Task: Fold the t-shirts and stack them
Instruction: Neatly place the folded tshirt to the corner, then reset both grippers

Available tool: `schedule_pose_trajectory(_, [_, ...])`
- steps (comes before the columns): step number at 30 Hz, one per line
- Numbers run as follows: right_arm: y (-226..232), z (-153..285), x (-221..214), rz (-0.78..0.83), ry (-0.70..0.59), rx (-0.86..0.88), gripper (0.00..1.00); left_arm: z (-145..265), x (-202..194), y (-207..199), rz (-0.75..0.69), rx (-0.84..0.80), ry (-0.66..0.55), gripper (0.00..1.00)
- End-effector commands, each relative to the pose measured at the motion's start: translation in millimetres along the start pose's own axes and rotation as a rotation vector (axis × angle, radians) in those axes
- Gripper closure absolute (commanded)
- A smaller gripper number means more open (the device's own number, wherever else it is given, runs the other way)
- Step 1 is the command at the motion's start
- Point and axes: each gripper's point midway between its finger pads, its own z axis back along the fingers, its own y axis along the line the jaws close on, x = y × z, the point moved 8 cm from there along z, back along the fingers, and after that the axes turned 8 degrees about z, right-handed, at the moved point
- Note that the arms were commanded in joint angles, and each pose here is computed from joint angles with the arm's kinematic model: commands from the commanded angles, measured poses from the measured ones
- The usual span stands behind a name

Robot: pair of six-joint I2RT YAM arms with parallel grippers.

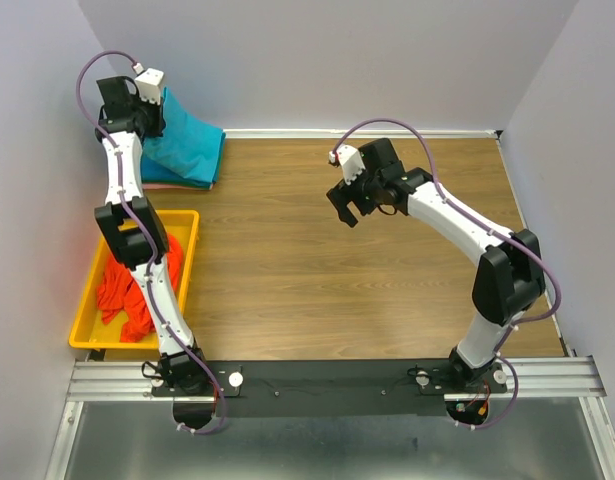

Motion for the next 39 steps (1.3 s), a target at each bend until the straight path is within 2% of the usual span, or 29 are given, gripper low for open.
schedule_pose_trajectory(1, [-1, -3, -3, -0.007, 0.033, 0.003, 0.0, -10, 0, 15, -0.054, 0.057, -0.023, 1.0])
schedule_pose_trajectory(6, [-2, -3, -3, -0.006, 0.036, 0.003, 0.0, -19, -13, 24, -0.049, 0.101, 0.003, 1.0])
schedule_pose_trajectory(8, [-2, -3, -4, -0.005, 0.04, 0.003, 0.0, -19, -14, 30, -0.041, 0.149, 0.005, 0.86])
schedule_pose_trajectory(9, [-2, -3, -4, -0.003, 0.04, 0.002, 0.0, -19, -13, 32, -0.037, 0.165, 0.004, 0.65])
schedule_pose_trajectory(11, [-2, -2, -5, -0.002, 0.043, 0.0, 0.0, -14, -8, 39, -0.035, 0.208, -0.01, 0.53])
schedule_pose_trajectory(13, [-2, -1, -4, 0.0, 0.041, -0.003, 0.0, -4, 4, 41, -0.051, 0.232, -0.034, 0.36])
schedule_pose_trajectory(14, [-2, 0, -4, 0.003, 0.04, -0.005, 0.0, -1, 8, 40, -0.062, 0.239, -0.04, 0.35])
schedule_pose_trajectory(15, [-1, 0, -5, 0.004, 0.042, -0.005, 0.0, 8, 17, 41, -0.083, 0.252, -0.058, 0.26])
schedule_pose_trajectory(20, [0, 4, -11, -0.005, 0.055, -0.007, 0.0, 38, 47, 37, -0.132, 0.296, -0.109, 0.24])
schedule_pose_trajectory(21, [-1, 7, -12, -0.009, 0.051, -0.007, 0.0, 50, 57, 33, -0.144, 0.296, -0.126, 0.03])
schedule_pose_trajectory(27, [-12, 14, -22, -0.078, 0.048, -0.011, 0.0, 86, 70, 13, -0.144, 0.254, -0.132, 0.02])
schedule_pose_trajectory(29, [-19, 19, -26, -0.119, 0.04, -0.018, 0.0, 88, 62, 1, -0.136, 0.171, -0.105, 0.02])
schedule_pose_trajectory(34, [-32, 32, -38, -0.198, 0.022, -0.024, 0.0, 109, 65, -52, -0.157, 0.063, -0.087, 0.02])
schedule_pose_trajectory(35, [-39, 36, -44, -0.225, 0.017, -0.03, 0.0, 103, 57, -71, -0.164, 0.037, -0.054, 0.01])
schedule_pose_trajectory(37, [-51, 46, -56, -0.279, 0.015, -0.052, 0.0, 114, 61, -99, -0.189, 0.009, -0.062, 0.02])
schedule_pose_trajectory(38, [-53, 48, -61, -0.299, 0.013, -0.05, 0.0, 111, 49, -110, -0.189, -0.012, -0.028, 0.02])
schedule_pose_trajectory(39, [-57, 54, -64, -0.324, 0.003, -0.058, 0.0, 117, 53, -142, -0.218, -0.058, -0.045, 0.02])
